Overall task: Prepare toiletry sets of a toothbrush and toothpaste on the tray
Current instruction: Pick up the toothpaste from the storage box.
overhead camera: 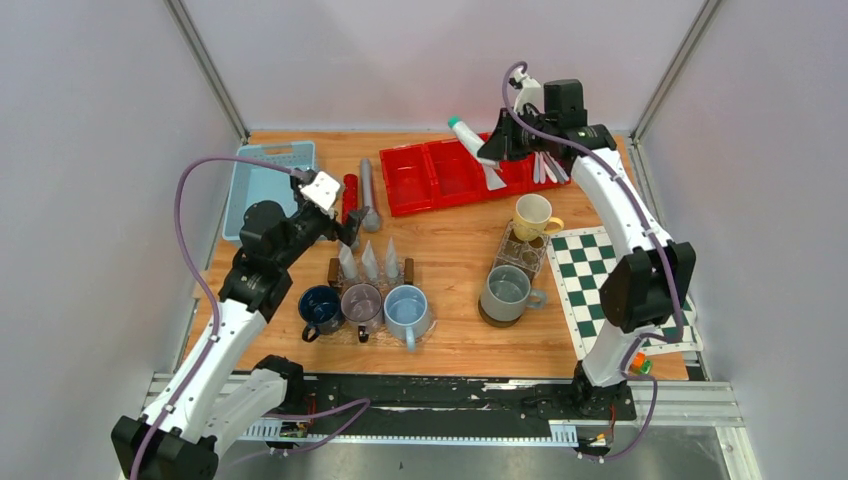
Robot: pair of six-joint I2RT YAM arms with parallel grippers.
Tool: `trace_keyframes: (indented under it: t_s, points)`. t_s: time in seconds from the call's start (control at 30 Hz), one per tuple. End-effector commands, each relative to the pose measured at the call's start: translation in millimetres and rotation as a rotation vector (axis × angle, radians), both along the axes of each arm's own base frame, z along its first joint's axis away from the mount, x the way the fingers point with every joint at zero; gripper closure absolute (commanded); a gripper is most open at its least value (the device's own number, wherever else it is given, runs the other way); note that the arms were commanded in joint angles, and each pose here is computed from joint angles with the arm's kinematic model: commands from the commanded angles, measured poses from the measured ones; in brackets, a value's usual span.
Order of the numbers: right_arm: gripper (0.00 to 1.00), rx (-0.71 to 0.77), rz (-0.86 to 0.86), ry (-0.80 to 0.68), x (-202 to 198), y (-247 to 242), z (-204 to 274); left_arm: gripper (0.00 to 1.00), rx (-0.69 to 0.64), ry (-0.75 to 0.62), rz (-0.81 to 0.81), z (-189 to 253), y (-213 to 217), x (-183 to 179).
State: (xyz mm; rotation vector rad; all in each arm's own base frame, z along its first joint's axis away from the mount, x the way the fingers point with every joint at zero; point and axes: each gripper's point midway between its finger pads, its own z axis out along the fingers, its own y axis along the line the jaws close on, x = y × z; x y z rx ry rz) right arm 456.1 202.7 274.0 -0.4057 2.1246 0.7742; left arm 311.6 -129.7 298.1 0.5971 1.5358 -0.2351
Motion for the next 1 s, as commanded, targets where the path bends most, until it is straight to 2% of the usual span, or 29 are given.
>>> trace_keyframes:
  t_s: [0.0,0.2,0.47,0.8,0.97]
  points:
    - [1.0,0.18,0.244,-0.018,-57,32,48,0.0,0.076,-0.219,-0.195,38,-24,-13]
    - [1.0,0.223,0.441,-0.028,-108,53,58,0.0,0.163,-0.3,-0.361,50,-45,-23]
    - [1.0,0.151,0.606,-0.064,-148,76,53,0.0,0.315,-0.416,-0.545,54,-69,-32]
    - [1.0,0.085,0.716,-0.091,-175,93,51,0.01,0.442,-0.361,-0.682,31,-97,-40]
    - [1.0,0.069,0.75,-0.099,-184,97,51,0.06,0.485,-0.307,-0.731,12,-110,-41]
